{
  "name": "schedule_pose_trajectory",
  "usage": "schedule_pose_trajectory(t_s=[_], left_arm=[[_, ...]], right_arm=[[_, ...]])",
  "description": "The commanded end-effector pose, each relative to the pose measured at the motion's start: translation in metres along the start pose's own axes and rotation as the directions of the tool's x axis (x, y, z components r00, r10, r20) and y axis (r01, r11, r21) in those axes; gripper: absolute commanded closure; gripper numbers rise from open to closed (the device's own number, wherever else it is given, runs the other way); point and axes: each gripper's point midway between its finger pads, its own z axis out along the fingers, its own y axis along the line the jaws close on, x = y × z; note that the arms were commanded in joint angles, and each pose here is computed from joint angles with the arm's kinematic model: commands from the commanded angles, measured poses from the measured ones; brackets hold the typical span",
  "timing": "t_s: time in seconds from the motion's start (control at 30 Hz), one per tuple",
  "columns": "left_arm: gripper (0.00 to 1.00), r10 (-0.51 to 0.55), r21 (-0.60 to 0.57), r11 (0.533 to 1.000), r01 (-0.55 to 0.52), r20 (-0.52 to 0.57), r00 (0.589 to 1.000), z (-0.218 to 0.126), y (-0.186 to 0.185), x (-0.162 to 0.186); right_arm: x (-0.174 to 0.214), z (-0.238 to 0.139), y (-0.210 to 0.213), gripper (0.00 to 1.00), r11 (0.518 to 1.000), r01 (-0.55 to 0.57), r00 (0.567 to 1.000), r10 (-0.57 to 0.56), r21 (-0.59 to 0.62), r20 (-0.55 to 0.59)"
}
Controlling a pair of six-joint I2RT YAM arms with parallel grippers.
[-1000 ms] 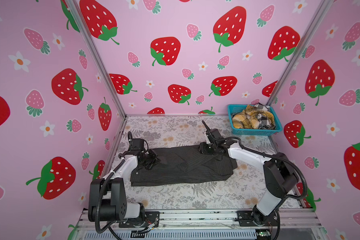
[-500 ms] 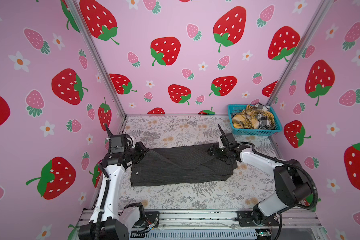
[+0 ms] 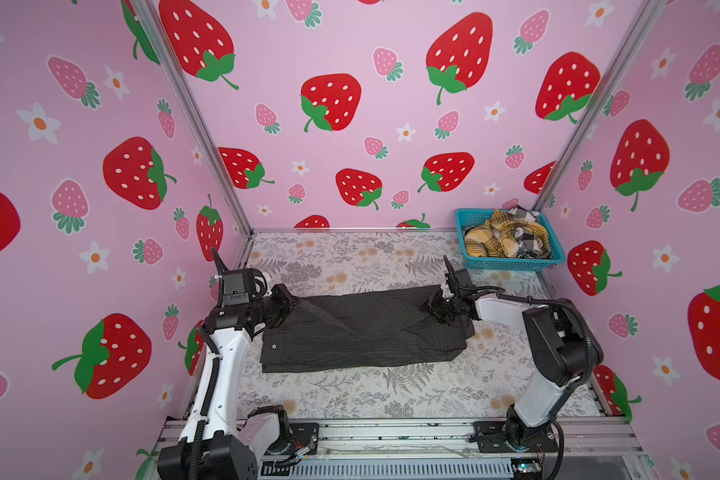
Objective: Fold and stack the long sleeve shirts
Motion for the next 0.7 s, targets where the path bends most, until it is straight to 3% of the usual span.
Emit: schedule_pose_trajectory(t_s=[0.0, 0.1, 0.23, 0.33, 0.47, 0.57, 0.67], left_arm=[[1.0, -0.001, 0.029, 1.0, 0.0, 0.029, 1.0, 0.006, -0.01, -0.022], [1.0, 0.02, 0.022, 1.0, -0.022, 0.069, 0.997, 0.012, -0.025, -0.057], [1.0, 0.047, 0.02, 0.999, -0.051, 0.159, 0.986, 0.003, -0.048, -0.107], [1.0, 0.062, -0.013, 0.998, -0.061, 0.221, 0.973, -0.006, -0.042, -0.125], [1.0, 0.048, -0.096, 0.995, -0.027, 0.216, 0.975, 0.006, 0.022, -0.115], [1.0, -0.055, -0.125, 0.989, 0.076, 0.163, 0.985, 0.028, 0.084, -0.091], [1.0, -0.144, -0.155, 0.975, 0.158, 0.098, 0.985, 0.048, 0.121, -0.066]], right_arm=[[-0.012, -0.001, 0.014, 0.86, 0.999, -0.009, 1.0, 0.01, -0.04, 0.011], [-0.02, -0.006, 0.018, 0.99, 0.999, -0.011, 1.0, 0.012, -0.052, 0.025], [-0.026, -0.018, 0.023, 1.0, 0.995, -0.009, 0.998, 0.015, -0.102, 0.055], [-0.026, -0.023, 0.03, 1.0, 0.985, 0.006, 0.998, 0.006, -0.172, 0.066], [-0.017, -0.018, 0.026, 1.0, 0.975, 0.013, 0.999, -0.001, -0.224, 0.053], [-0.011, -0.011, 0.019, 1.0, 0.969, 0.009, 0.999, 0.003, -0.246, 0.048], [-0.006, -0.004, 0.014, 1.0, 0.968, 0.004, 0.999, 0.005, -0.25, 0.037]])
